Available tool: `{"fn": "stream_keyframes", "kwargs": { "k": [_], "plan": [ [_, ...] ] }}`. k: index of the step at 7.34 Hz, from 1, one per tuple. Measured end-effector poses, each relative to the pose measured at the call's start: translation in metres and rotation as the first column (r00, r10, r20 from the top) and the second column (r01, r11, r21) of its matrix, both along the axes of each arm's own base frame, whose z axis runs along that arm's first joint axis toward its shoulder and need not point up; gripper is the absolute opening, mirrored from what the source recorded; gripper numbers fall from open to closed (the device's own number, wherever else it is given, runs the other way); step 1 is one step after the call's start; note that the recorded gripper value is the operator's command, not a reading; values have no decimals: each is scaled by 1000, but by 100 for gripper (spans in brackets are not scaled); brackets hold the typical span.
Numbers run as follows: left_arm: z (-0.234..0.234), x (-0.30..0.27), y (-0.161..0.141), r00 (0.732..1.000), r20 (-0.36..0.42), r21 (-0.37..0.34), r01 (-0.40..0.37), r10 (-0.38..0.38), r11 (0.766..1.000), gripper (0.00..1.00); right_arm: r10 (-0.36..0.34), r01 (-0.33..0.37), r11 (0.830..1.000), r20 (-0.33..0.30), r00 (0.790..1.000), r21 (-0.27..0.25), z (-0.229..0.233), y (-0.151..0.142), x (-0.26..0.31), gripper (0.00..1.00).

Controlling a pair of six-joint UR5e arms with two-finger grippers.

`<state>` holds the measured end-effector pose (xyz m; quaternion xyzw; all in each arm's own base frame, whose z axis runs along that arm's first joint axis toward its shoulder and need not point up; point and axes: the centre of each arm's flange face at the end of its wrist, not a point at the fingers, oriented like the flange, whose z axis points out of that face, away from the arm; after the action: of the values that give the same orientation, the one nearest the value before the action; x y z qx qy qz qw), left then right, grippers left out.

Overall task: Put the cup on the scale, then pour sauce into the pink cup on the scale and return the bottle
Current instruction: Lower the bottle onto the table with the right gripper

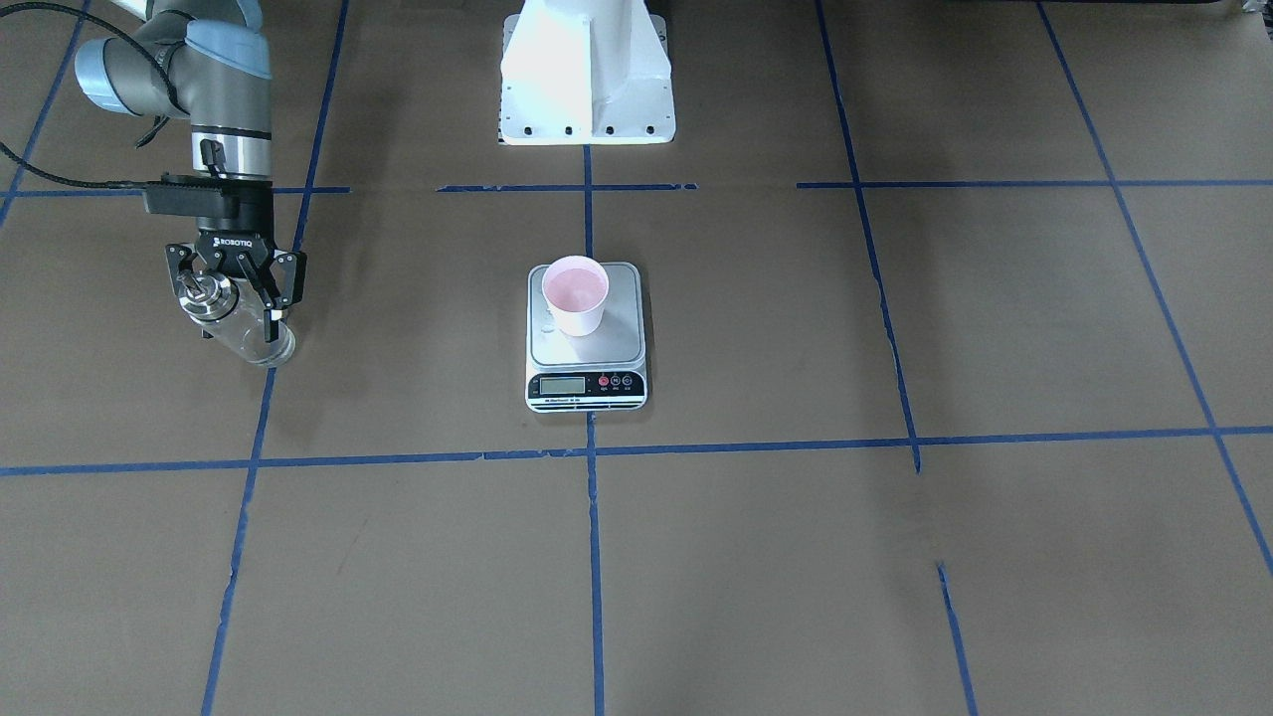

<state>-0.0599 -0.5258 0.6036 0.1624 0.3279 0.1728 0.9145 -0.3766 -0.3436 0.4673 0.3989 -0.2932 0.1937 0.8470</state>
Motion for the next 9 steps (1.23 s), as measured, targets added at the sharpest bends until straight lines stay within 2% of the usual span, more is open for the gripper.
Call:
{"fn": "stream_keyframes", "kwargs": {
  "k": [6,9],
  "plan": [
    [-3,0,-3,1000,1,5,0,0,1000,100,3,-3,1000,7,1000,5,-4,-2,-4,3],
    [-4,0,-3,1000,1,7,0,0,1000,100,18,-18,1000,-1,1000,14,-2,-3,-2,19]
  ]
}}
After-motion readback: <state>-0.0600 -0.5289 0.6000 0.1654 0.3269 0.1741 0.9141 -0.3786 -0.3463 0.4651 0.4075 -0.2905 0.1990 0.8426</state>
